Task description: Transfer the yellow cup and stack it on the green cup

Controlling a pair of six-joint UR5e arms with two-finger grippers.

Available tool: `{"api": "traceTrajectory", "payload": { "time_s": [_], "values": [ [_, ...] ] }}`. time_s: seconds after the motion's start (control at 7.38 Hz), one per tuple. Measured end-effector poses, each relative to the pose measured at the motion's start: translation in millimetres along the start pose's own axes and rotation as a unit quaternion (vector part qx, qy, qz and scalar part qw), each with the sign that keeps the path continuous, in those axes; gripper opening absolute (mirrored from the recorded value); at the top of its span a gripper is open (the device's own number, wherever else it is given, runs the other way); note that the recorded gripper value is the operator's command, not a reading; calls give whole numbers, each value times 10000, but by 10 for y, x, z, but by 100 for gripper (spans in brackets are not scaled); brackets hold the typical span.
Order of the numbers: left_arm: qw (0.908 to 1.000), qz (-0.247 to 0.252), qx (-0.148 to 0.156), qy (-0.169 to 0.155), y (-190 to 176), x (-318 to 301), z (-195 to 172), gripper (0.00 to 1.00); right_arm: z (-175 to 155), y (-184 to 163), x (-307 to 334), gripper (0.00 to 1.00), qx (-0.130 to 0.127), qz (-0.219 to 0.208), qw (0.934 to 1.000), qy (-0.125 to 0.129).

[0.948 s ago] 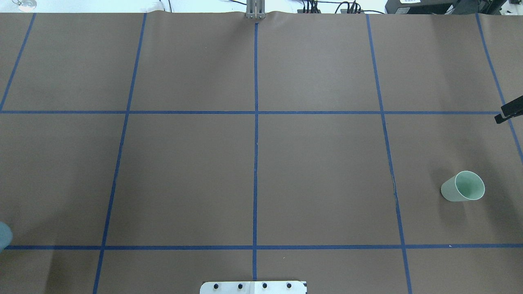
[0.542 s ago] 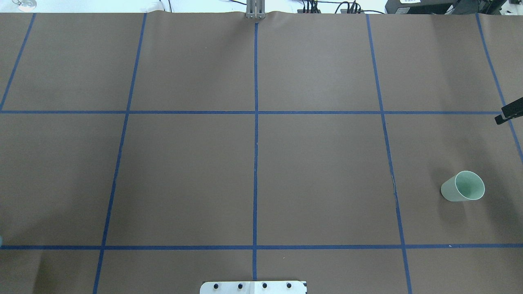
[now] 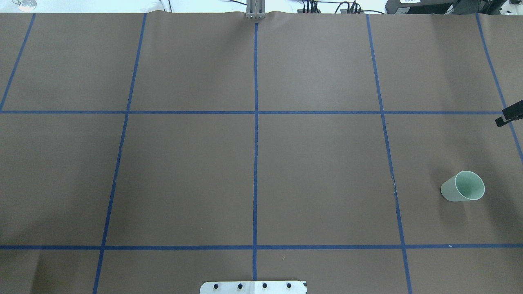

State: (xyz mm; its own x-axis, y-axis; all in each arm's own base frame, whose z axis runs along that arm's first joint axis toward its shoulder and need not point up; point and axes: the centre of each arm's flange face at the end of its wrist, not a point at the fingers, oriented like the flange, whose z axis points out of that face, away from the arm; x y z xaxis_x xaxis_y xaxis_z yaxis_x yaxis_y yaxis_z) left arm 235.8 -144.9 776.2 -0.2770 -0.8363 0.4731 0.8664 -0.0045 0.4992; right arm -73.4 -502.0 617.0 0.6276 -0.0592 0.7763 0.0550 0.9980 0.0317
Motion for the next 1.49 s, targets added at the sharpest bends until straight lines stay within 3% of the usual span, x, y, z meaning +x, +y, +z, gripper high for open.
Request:
{"api": "traceTrajectory", "payload": {
  "time_s": [0.54,1.08,1.49],
  "values": [
    [9999,22,77,76,-14,-10,-19,99,14,20,19,100,-25,24,10000,-9],
    [9981,-76,304,529,-86,120,82,99,8,54,19,100,-32,24,10000,-29],
    [9971,-148,381,642,-139,186,188,99,4,55,13,100,-29,19,10000,-34]
  ]
}}
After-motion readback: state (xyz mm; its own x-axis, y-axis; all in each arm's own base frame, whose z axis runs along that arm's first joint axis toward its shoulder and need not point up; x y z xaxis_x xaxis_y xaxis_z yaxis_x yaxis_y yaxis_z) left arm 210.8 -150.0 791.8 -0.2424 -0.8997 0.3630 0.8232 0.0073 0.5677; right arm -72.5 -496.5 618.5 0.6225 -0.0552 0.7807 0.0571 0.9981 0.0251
